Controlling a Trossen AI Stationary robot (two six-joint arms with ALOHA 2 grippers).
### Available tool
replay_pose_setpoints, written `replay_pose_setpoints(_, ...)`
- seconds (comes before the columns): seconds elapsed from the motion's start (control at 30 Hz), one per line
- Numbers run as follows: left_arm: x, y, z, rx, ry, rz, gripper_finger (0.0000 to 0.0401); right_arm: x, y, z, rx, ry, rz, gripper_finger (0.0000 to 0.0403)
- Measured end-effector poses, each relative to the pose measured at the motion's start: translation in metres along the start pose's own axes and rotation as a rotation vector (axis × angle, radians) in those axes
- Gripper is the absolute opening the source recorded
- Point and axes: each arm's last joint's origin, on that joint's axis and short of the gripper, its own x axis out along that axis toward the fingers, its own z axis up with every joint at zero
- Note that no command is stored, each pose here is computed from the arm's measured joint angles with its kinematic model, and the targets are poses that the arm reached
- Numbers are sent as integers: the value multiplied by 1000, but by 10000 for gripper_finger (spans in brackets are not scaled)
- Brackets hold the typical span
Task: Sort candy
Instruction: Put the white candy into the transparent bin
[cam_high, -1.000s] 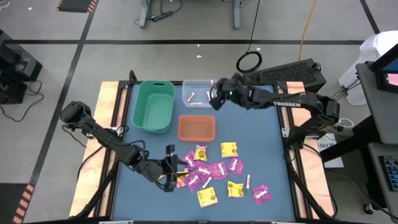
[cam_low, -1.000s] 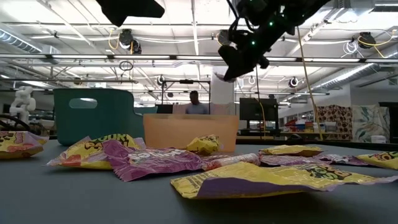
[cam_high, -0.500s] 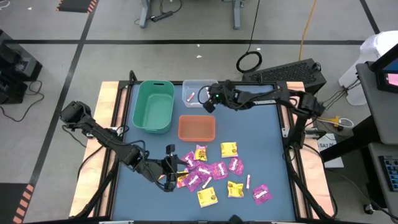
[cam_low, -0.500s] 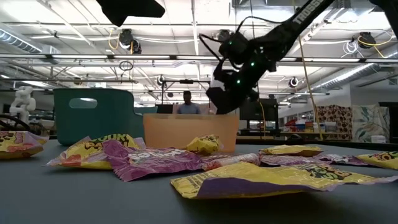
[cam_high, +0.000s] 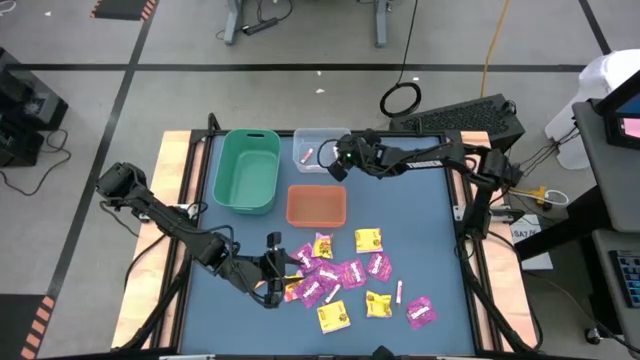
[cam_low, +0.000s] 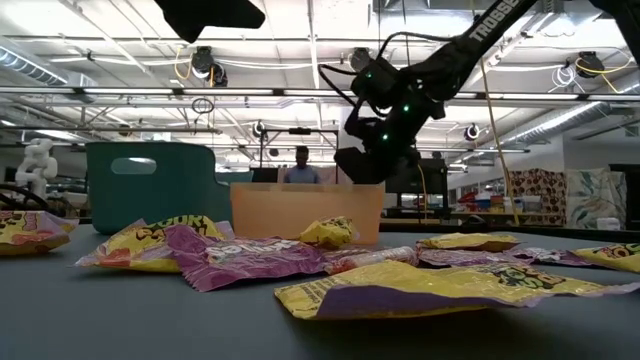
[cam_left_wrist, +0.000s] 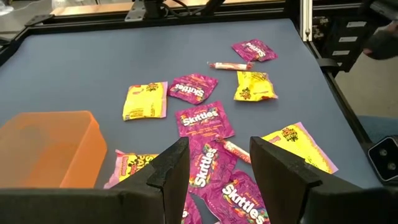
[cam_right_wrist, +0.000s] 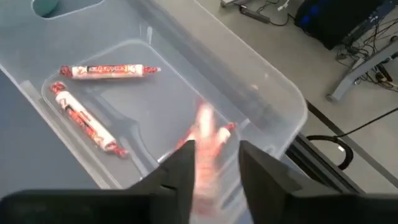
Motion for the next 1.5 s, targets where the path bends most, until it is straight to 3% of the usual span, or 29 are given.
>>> replay_pose_setpoints(0.2, 0, 0, 0, -20, 0, 0, 173, -49, -11, 26, 9, -90, 44, 191)
replay_pose_setpoints(0.37, 0, 0, 0, -37, -1, 1, 173, -119, -1, 35, -28, -123, 273, 207)
replay_pose_setpoints(0.57, 1, 0, 0, -52, -8, 13, 173, -210, 47, -1, -159, -47, 494, 207)
replay_pose_setpoints(0.87, 41, -17, -12, -32, -124, 34, 173, -306, 107, -83, -377, -55, 624, 208)
replay_pose_setpoints(1.07, 69, -28, -34, -7, -90, 120, 173, -328, 139, -136, -551, -44, 673, 208)
replay_pose_setpoints(1.27, 99, -49, -44, -30, -58, 108, 173, -327, 165, -168, -549, -106, 607, 208)
replay_pose_setpoints(1.5, 117, -66, -52, -120, -30, 89, 173, -318, 177, -179, -498, -125, 557, 208)
